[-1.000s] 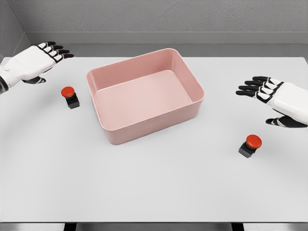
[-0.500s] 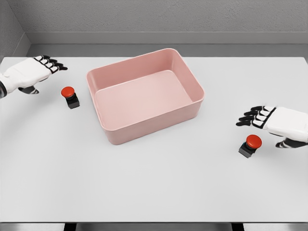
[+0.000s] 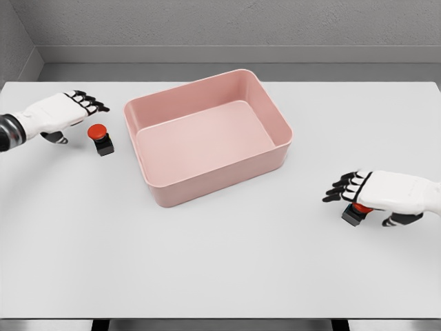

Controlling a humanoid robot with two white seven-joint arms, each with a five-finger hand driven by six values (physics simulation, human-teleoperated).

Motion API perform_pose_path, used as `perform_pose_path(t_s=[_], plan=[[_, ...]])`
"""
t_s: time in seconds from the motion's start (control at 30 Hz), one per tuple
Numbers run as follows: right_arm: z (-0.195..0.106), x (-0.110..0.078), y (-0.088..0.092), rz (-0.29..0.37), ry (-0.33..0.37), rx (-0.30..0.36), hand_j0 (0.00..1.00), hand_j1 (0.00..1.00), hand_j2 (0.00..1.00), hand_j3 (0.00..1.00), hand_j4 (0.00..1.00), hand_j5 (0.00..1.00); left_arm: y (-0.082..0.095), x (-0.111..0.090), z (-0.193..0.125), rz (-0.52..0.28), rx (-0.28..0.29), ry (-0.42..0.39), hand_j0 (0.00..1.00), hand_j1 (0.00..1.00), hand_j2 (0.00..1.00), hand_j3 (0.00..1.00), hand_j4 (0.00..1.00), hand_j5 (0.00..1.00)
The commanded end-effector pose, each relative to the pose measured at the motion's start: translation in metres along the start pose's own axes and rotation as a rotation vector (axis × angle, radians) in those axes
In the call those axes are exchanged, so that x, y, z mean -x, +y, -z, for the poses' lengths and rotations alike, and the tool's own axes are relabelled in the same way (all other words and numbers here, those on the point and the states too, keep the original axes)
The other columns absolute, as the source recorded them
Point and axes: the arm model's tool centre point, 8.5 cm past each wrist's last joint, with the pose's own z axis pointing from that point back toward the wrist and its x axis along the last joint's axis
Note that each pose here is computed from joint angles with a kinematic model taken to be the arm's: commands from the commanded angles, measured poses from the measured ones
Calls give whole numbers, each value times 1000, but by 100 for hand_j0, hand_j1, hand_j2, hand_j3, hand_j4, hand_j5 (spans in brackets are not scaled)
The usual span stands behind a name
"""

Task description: Put the industrial switch in the basket with both arms

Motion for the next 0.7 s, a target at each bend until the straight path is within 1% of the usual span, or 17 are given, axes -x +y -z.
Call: perform_pose_path(t_s=[0.0, 0.03, 0.07, 0.17, 0.27, 0.33, 0.47, 0.53, 0.6, 0.67], plan=[[2, 0, 4, 13, -5, -12, 100, 100, 100, 100, 100, 100, 3, -2, 1, -4, -7, -5, 100, 100, 100, 100, 100, 100], [1, 0, 2, 8, -4, -10, 100, 100, 100, 100, 100, 100, 6, -10, 6, -2, -19, -24, 100, 100, 100, 100, 100, 100], [0, 0, 2, 6, -3, -12, 100, 100, 100, 100, 100, 100, 8, -13, 8, 1, -26, -31, 100, 100, 100, 100, 100, 100], [-2, 3, 1, 6, 7, -11, 100, 100, 100, 100, 100, 100, 9, -14, 9, 5, -30, -36, 100, 100, 100, 100, 100, 100], [-6, 13, 3, 22, 34, -11, 100, 100, 100, 100, 100, 100, 10, -15, 9, 3, -35, -37, 100, 100, 100, 100, 100, 100], [-6, 13, 3, 23, 35, -12, 100, 100, 100, 100, 100, 100, 15, -20, 11, 13, -47, -51, 100, 100, 100, 100, 100, 100], [-4, 11, 2, 19, 30, -11, 100, 100, 100, 100, 100, 100, 16, -20, 10, 14, -47, -51, 100, 100, 100, 100, 100, 100], [-2, 9, 3, 19, 23, -13, 100, 100, 100, 100, 100, 100, 16, -20, 10, 18, -47, -52, 95, 95, 95, 95, 95, 95], [-2, 9, 4, 21, 23, -12, 100, 100, 100, 100, 100, 100, 18, -19, 9, 25, -22, -50, 91, 91, 91, 91, 91, 91], [-2, 9, 4, 22, 22, -13, 89, 89, 89, 89, 89, 89, 17, -19, 9, 26, -18, -51, 85, 85, 85, 85, 85, 85]])
